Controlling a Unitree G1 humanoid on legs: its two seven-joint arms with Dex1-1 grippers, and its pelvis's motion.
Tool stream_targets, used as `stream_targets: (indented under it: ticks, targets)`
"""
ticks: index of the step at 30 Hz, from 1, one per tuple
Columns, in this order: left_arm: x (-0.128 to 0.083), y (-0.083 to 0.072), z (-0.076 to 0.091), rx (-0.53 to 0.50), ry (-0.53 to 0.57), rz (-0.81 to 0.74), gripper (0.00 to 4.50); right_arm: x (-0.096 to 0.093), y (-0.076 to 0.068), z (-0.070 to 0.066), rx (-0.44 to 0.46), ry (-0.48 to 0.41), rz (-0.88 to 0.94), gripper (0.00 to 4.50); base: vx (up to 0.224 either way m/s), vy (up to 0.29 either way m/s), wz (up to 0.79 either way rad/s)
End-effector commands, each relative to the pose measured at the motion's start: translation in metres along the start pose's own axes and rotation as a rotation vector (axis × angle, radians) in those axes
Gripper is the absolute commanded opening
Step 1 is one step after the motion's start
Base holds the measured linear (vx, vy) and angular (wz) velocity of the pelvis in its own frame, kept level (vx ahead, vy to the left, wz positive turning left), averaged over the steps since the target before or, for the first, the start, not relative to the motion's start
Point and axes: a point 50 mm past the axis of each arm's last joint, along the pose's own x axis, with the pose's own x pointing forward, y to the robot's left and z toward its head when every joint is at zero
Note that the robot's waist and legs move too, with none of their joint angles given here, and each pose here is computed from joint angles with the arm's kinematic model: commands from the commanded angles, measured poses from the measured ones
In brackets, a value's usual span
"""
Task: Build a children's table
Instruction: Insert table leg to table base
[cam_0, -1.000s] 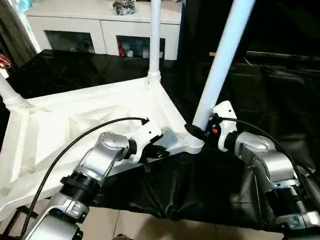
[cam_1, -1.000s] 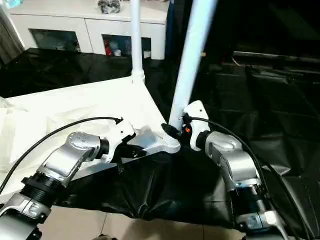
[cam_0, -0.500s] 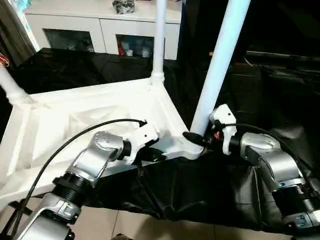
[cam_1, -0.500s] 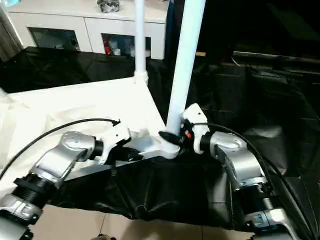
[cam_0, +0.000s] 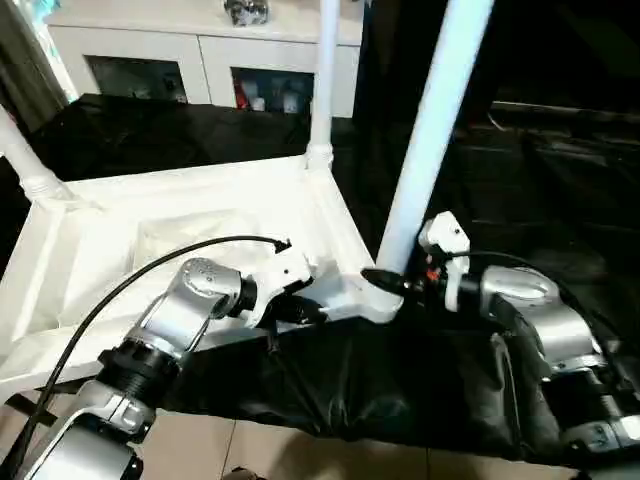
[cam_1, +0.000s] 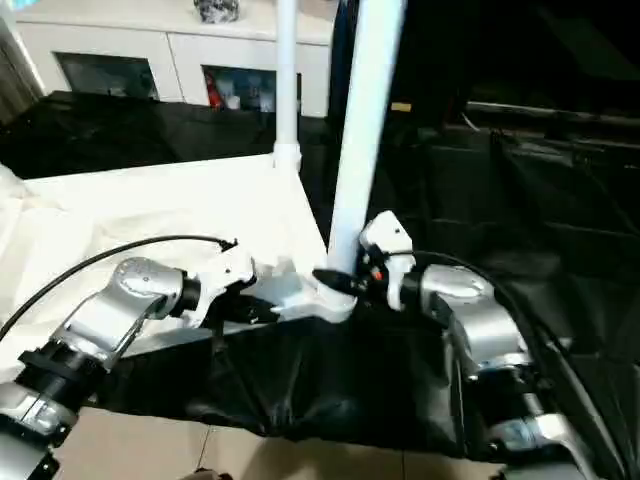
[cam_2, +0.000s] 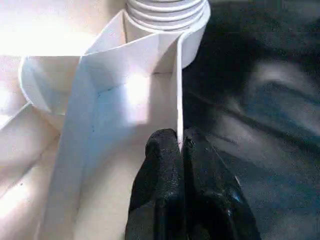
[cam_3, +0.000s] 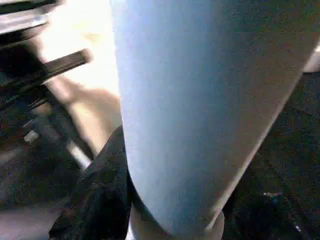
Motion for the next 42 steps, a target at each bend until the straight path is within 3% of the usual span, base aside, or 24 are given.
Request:
stream_targets:
  ticks: [1,3,6,7,12,25,27,30,38,42]
  targets:
    - [0.005,0.001,0.03,0.024,-0.077,0.028,0.0,0.001,-0.004,-0.04,0.077,0.173,-0.137,1.9,0.0,0.0,0.0]
    - [0.014,0.003,0.038,-0.064,-0.076,0.15,0.0,0.019,-0.005,-0.04,0.113,0.178,-0.264,1.9,0.0,0.0,0.0]
    - [0.016,0.003,0.04,-0.084,-0.076,0.178,0.0,0.024,-0.005,-0.039,0.126,0.177,-0.296,1.9,0.0,0.0,0.0]
    - [0.023,0.003,0.047,-0.11,-0.087,0.244,0.0,0.035,-0.004,-0.036,0.17,0.167,-0.368,1.9,0.0,0.0,0.0]
    - [0.033,0.003,0.054,-0.139,-0.101,0.347,0.0,0.052,0.001,-0.03,0.214,0.146,-0.435,1.9,0.0,0.0,0.0]
    - [0.03,0.003,0.05,-0.117,-0.094,0.356,0.0,0.062,0.006,-0.03,0.231,0.128,-0.438,1.9,0.0,0.0,0.0]
    - [0.03,0.003,0.051,-0.101,-0.105,0.336,0.0,0.062,0.004,-0.027,0.242,0.109,-0.449,2.6,0.0,0.0,0.0]
    - [0.03,0.002,0.052,-0.096,-0.111,0.313,0.0,0.062,0.001,-0.02,0.239,0.077,-0.444,2.65,0.0,0.0,0.0]
    - [0.028,-0.004,0.055,-0.032,-0.147,0.217,0.0,0.058,-0.007,0.0,0.206,-0.029,-0.402,3.51,0.0,0.0,0.0]
    - [0.025,-0.004,0.049,-0.002,-0.14,0.183,0.0,0.05,-0.012,0.007,0.128,-0.044,-0.365,3.67,0.0,0.0,0.0]
